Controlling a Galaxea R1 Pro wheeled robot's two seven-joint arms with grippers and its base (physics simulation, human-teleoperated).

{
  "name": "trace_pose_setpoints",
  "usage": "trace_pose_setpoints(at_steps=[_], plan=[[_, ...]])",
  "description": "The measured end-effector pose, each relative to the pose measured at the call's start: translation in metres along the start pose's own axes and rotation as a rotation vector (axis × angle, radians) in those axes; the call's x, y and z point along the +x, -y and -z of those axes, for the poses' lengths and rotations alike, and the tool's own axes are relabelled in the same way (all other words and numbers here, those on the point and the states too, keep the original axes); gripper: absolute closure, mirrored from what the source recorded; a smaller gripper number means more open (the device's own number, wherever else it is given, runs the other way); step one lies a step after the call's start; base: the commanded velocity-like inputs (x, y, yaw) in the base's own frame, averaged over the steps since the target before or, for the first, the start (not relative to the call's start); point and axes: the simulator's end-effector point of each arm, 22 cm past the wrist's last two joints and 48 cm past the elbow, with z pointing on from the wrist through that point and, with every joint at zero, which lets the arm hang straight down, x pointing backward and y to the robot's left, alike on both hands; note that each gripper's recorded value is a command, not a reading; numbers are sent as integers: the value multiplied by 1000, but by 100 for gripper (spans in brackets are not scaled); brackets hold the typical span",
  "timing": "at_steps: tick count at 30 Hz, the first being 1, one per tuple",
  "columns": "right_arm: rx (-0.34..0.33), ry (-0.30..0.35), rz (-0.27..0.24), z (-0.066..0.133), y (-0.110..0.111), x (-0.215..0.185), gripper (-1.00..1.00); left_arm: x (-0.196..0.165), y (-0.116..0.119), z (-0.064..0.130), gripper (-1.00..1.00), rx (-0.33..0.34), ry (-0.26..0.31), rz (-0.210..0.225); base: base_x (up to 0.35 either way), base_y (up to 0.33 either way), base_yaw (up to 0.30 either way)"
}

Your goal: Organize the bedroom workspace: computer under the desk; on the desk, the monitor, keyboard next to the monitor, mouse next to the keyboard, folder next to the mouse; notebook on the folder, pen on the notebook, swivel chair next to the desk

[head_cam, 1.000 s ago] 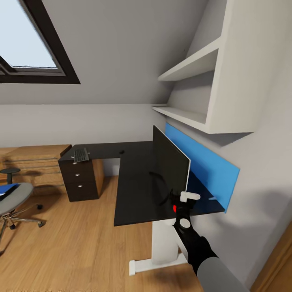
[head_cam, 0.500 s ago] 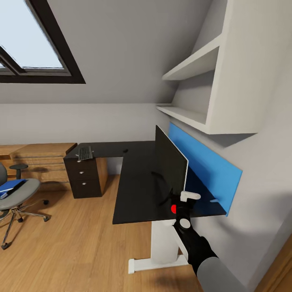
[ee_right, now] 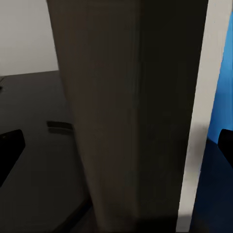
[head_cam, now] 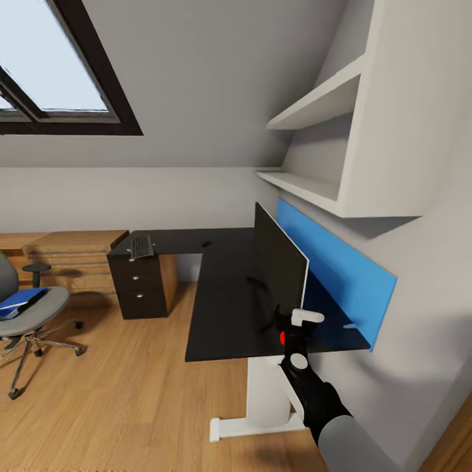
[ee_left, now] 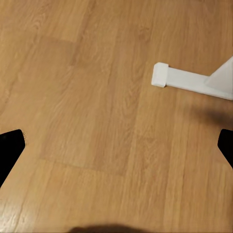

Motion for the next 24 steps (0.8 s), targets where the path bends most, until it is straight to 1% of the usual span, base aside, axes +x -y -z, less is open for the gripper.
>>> trace_pose_setpoints(at_steps=[11, 15, 24], plan=[[0, 1, -2, 0, 0, 0, -100, 0, 0, 0, -100, 0, 0, 1, 0, 0, 230], [0, 1, -1, 0, 0, 0, -100, 0, 0, 0, -100, 0, 0, 1, 0, 0, 74], [0, 2, 0, 0, 0, 0, -100, 0, 0, 0, -100, 0, 0, 1, 0, 0, 12]])
